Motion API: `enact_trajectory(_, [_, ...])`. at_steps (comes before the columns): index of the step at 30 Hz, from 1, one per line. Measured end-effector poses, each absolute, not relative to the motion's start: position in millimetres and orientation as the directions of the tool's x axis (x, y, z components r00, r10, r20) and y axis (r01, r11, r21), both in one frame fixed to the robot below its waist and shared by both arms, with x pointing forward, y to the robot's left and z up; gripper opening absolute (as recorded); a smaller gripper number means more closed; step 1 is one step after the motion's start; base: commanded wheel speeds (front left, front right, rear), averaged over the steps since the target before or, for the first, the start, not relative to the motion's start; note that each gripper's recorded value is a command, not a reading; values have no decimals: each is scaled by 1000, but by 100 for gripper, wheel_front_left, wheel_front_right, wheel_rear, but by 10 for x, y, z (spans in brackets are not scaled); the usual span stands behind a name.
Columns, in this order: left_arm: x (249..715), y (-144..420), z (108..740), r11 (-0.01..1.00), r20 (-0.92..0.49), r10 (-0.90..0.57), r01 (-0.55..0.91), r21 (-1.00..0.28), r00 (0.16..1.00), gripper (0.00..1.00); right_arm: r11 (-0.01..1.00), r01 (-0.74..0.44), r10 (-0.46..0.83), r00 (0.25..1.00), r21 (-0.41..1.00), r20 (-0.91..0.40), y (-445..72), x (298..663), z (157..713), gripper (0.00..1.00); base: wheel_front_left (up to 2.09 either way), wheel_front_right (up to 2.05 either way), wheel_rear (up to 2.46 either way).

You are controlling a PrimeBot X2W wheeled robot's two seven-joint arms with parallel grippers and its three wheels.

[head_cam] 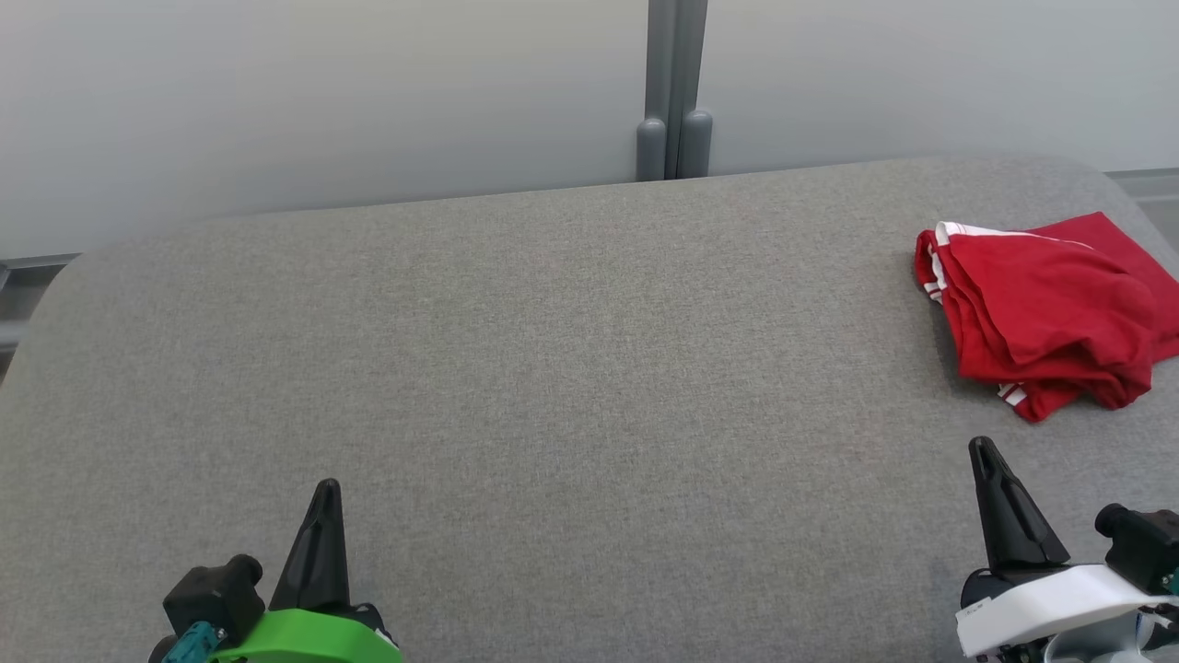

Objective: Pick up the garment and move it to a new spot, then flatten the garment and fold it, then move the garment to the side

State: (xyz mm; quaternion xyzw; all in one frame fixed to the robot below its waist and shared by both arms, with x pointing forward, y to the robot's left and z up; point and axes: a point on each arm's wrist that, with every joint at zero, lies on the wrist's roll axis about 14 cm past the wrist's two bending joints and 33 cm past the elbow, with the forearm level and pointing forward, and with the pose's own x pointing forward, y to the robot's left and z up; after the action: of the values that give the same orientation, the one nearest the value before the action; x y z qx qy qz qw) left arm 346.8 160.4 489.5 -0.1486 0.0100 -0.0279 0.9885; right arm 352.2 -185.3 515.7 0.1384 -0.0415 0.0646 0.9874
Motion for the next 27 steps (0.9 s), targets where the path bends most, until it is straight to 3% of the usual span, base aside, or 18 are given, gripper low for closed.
enact_trajectory(27, [3701,1690,4842,759,-84,-25,-36,-651,996,0,771,-3,-6,1000,636,12,-2124,3702,5053,0,0,0,0])
